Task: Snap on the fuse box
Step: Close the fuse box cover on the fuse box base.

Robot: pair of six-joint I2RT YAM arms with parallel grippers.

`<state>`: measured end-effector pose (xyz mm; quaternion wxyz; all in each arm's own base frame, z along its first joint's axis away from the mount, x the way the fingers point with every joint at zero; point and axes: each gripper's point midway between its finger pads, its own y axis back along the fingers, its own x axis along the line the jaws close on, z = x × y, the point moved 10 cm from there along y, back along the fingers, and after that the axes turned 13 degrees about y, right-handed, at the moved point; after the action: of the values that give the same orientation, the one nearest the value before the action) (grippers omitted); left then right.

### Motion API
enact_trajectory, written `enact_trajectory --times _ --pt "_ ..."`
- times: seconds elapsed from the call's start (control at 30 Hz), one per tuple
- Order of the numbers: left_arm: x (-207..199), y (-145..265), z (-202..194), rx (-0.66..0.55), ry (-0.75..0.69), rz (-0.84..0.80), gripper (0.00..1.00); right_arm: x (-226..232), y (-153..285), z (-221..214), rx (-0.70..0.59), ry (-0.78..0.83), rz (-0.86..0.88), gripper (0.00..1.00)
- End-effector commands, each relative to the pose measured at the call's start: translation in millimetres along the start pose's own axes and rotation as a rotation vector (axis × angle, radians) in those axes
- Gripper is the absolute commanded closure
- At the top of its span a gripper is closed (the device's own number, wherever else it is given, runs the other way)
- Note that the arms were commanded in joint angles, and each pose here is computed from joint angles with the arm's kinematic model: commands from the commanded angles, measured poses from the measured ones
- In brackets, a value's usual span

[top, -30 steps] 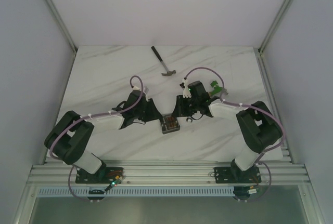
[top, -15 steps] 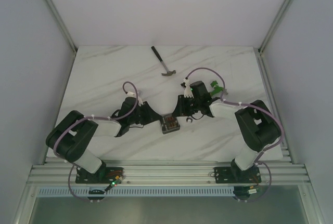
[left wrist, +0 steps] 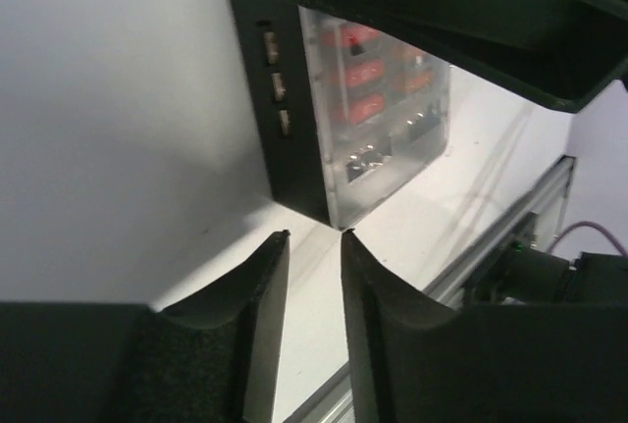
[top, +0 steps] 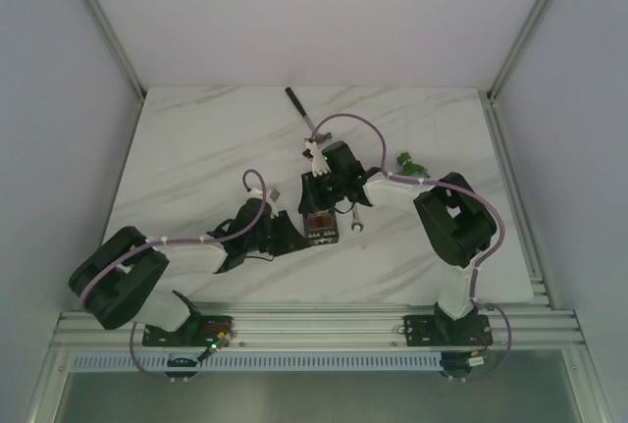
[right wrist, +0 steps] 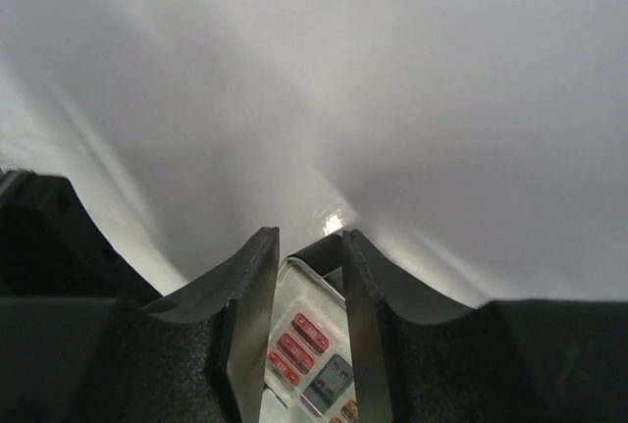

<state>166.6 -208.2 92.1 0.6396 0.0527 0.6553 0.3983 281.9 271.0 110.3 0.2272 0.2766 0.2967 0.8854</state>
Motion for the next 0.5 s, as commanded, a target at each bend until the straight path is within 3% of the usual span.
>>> enact_trajectory --times 0.0,0.27,0.47 --pt "5 15 3 -0.051 -0.039 0.120 0.60 3 11 2 0.063 0.032 -0.037 0.59" --pt "-15 23 19 -0.139 -0.094 0.109 0.43 5 60 -13 -0.024 -0.026 -0.178 0.52" --pt "-28 7 29 -0.130 -0.133 0.118 0.40 9 85 -35 -0.081 -0.104 -0.188 0.46"
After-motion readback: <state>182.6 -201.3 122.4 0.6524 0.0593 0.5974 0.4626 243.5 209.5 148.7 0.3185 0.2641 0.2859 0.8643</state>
